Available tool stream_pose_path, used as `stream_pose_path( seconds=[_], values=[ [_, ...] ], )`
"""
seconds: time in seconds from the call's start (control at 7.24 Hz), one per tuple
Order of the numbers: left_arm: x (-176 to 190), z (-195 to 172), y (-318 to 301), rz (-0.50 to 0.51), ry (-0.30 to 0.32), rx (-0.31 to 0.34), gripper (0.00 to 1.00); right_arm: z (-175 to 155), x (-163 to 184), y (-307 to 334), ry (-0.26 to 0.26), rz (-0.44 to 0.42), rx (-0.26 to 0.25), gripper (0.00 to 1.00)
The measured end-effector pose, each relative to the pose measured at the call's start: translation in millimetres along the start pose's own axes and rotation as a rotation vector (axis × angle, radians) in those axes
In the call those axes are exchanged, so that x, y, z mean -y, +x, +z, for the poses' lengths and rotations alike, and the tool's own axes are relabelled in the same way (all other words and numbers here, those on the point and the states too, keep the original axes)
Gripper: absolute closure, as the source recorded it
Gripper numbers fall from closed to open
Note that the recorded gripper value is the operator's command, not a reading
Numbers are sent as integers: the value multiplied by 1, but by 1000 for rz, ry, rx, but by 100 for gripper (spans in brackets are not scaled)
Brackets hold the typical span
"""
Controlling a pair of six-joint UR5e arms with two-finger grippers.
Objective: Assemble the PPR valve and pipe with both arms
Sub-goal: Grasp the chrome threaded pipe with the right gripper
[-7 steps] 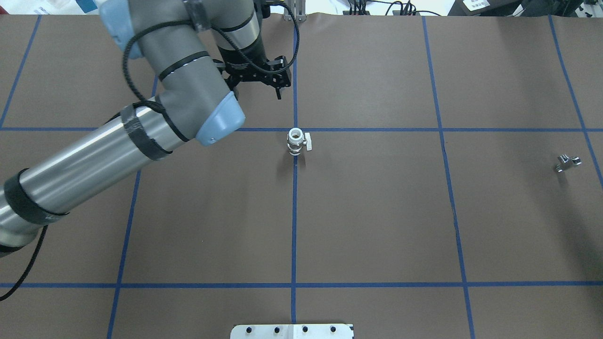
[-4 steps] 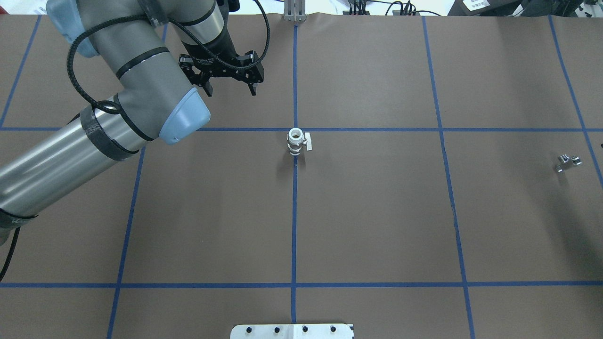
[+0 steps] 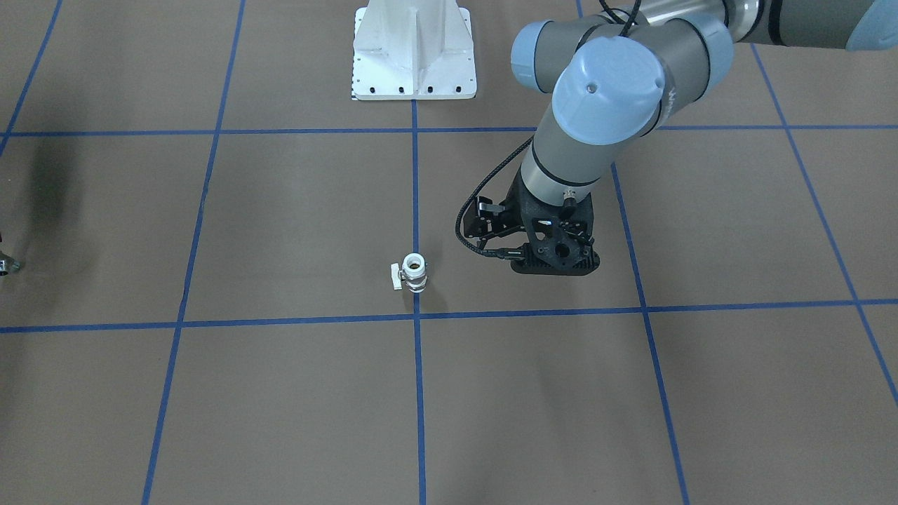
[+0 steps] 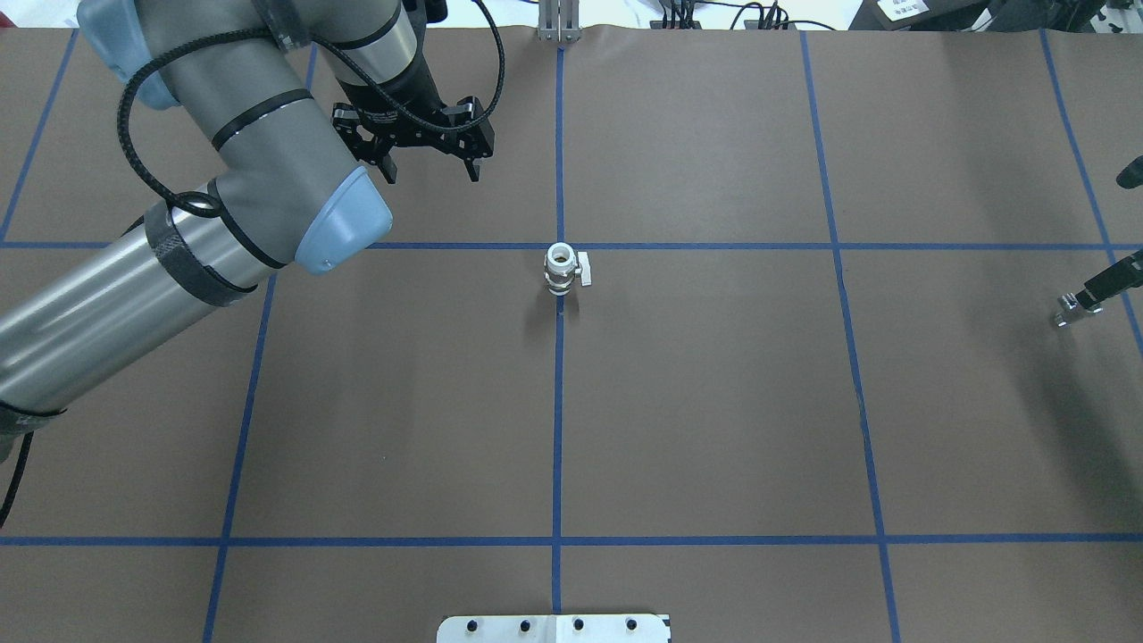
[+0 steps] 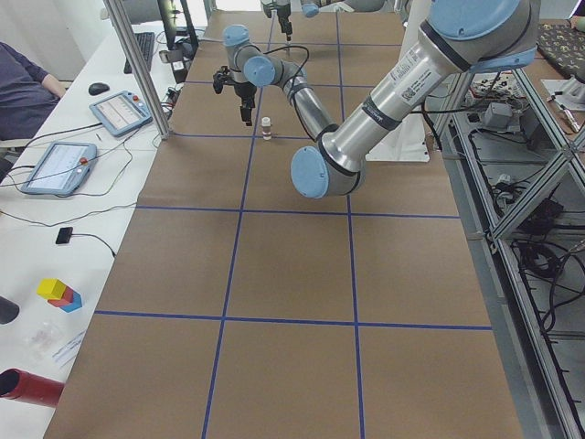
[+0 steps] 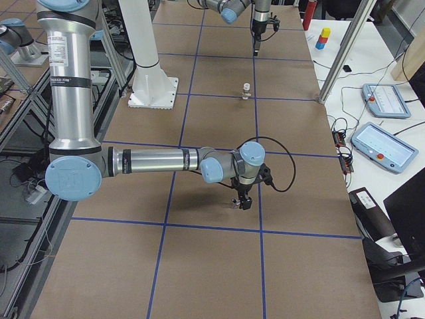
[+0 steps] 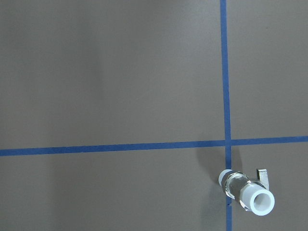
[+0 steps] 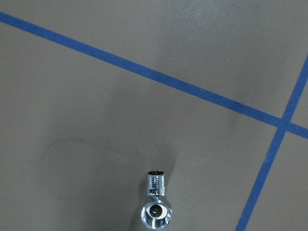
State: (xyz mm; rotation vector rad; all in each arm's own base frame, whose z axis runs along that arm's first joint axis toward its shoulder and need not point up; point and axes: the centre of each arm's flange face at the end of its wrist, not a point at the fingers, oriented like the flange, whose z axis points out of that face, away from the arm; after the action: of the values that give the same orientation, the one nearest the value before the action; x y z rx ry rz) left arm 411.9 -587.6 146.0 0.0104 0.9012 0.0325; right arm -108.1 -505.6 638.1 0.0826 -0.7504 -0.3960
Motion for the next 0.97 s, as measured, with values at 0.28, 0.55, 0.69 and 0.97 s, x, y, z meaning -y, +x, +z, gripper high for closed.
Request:
stream_pose_path(
  seconds=[0.28, 0.55, 0.69, 0.97],
  values=[
    [0, 1, 0, 0, -1, 1, 0, 16, 10, -4, -27, -11, 5, 8],
    [0, 1, 0, 1, -1, 0, 0, 24, 11, -5, -43, -13, 7, 23],
    [-1, 1, 1, 2, 0, -1, 0, 28, 9, -2, -52, -11, 7, 33],
    [-1, 0, 1, 2, 0, -1, 0, 35, 11, 3, -65, -13, 8, 36]
  ],
)
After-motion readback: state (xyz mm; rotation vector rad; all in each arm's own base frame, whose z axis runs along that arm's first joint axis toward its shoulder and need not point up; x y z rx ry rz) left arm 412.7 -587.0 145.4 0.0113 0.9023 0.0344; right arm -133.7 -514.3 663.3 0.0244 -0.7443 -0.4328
